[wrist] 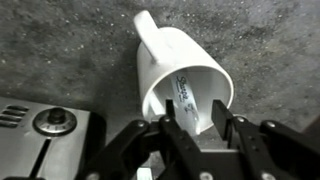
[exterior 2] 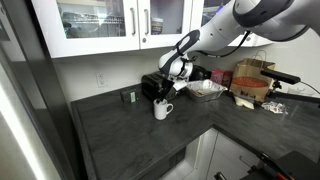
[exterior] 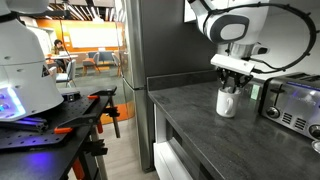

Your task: Remove the marker from the mug cup and place it on the table

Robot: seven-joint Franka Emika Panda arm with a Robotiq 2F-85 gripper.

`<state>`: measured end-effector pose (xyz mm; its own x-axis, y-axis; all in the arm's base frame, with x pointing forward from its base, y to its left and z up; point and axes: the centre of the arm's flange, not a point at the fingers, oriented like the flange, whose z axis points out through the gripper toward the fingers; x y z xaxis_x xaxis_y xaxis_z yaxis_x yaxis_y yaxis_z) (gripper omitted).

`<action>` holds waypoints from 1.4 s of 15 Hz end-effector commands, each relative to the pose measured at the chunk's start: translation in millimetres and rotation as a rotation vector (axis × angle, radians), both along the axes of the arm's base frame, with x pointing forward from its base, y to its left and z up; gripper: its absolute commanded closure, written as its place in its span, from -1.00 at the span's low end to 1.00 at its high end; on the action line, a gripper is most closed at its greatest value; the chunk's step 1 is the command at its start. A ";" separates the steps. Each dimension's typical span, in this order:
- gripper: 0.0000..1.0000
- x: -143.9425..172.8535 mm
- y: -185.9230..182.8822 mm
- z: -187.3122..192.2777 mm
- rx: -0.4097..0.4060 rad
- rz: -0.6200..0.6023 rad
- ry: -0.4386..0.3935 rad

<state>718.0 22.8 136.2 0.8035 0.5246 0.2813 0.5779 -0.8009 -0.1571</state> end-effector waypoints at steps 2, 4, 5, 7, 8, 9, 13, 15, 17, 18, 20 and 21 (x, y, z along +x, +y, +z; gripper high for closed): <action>0.07 7.6 1.0 -9.5 0.025 0.027 0.036; 0.07 8.5 3.6 -15.0 0.033 0.031 0.046; 0.07 9.7 5.3 -17.1 0.036 0.035 0.049; 0.07 11.9 7.7 -19.4 0.039 0.040 0.051; 0.09 12.9 9.0 -20.3 0.045 0.046 0.051; 0.29 14.1 8.8 -22.8 0.050 0.046 0.055; 0.95 15.4 7.7 -29.4 0.051 0.052 0.061; 0.89 15.1 5.6 -27.4 0.047 0.045 0.060; 0.89 13.5 4.0 -23.0 0.044 0.041 0.050; 0.89 11.3 3.4 -19.9 0.048 0.044 0.047; 0.89 7.1 3.3 -11.8 0.028 0.059 0.027; 0.89 4.6 3.1 -6.3 0.033 0.070 0.017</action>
<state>728.7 28.2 113.6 0.7982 0.5407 0.2656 0.5947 -0.7776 -0.2042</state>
